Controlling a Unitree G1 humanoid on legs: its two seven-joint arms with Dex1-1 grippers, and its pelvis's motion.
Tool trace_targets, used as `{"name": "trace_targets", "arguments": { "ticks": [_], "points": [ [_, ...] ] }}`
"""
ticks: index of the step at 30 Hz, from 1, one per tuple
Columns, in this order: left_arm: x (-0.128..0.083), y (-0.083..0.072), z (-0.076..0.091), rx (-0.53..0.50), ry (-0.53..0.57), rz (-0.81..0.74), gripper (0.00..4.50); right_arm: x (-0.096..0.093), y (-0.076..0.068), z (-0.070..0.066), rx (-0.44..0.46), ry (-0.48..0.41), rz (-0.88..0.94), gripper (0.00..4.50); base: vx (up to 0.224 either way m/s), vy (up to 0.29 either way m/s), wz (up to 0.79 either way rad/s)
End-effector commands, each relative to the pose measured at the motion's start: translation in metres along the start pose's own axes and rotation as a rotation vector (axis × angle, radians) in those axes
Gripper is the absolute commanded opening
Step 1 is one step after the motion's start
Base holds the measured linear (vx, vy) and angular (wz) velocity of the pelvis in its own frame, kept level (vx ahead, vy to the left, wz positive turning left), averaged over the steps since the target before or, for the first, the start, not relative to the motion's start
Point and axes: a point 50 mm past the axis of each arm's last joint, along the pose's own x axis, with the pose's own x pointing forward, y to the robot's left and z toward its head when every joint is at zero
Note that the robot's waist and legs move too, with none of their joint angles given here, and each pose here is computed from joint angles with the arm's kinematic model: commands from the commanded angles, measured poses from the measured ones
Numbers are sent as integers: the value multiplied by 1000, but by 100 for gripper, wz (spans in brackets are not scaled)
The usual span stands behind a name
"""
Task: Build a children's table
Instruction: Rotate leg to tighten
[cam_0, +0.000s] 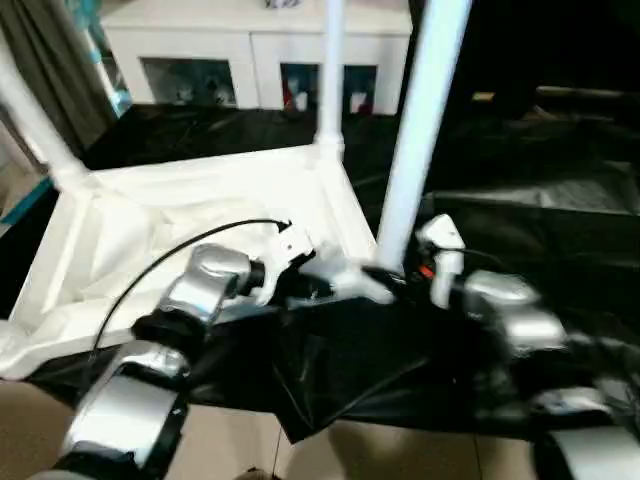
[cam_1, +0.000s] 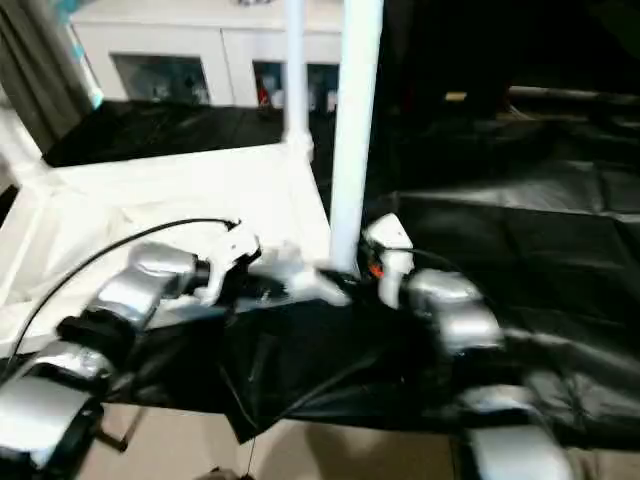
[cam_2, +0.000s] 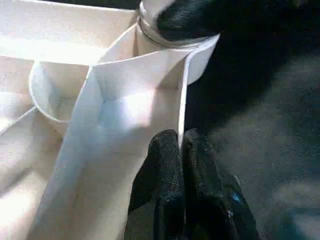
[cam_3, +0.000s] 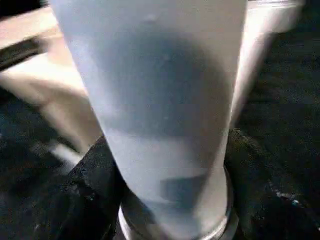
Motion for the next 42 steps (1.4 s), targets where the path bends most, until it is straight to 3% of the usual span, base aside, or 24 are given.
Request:
{"name": "trace_targets", "arguments": {
  "ticks": [1,6,8,10,11,15,20,26,34,42],
  "points": [
    [15,-4,8,-36,-23,70,0,7,9,-28,5,129,-106,254,0,0,0],
    [28,-8,17,-67,-47,135,0,17,16,-28,81,125,-222,254,0,0,0],
    [36,-14,24,-77,-70,123,0,27,28,-23,66,100,-202,254,0,0,0],
    [39,-16,27,-67,-83,111,0,33,36,-17,84,56,-149,324,0,0,0],
    [39,-17,28,-58,-87,100,0,34,38,-14,103,33,-126,324,0,0,0],
    [33,-18,23,-23,-85,30,0,31,37,-7,40,17,-22,368,0,0,0],
    [17,-18,13,30,-65,-110,0,12,30,-1,-58,4,223,368,0,0,0],
    [5,-18,5,42,-35,-204,0,-11,18,2,-102,25,388,368,0,0,0],
    [-5,-15,-1,50,-9,-246,0,-29,6,1,-133,86,466,368,0,0,0],
    [-7,-15,-3,47,-6,-256,0,-28,7,5,-119,63,483,301,0,0,0]
  ]
}}
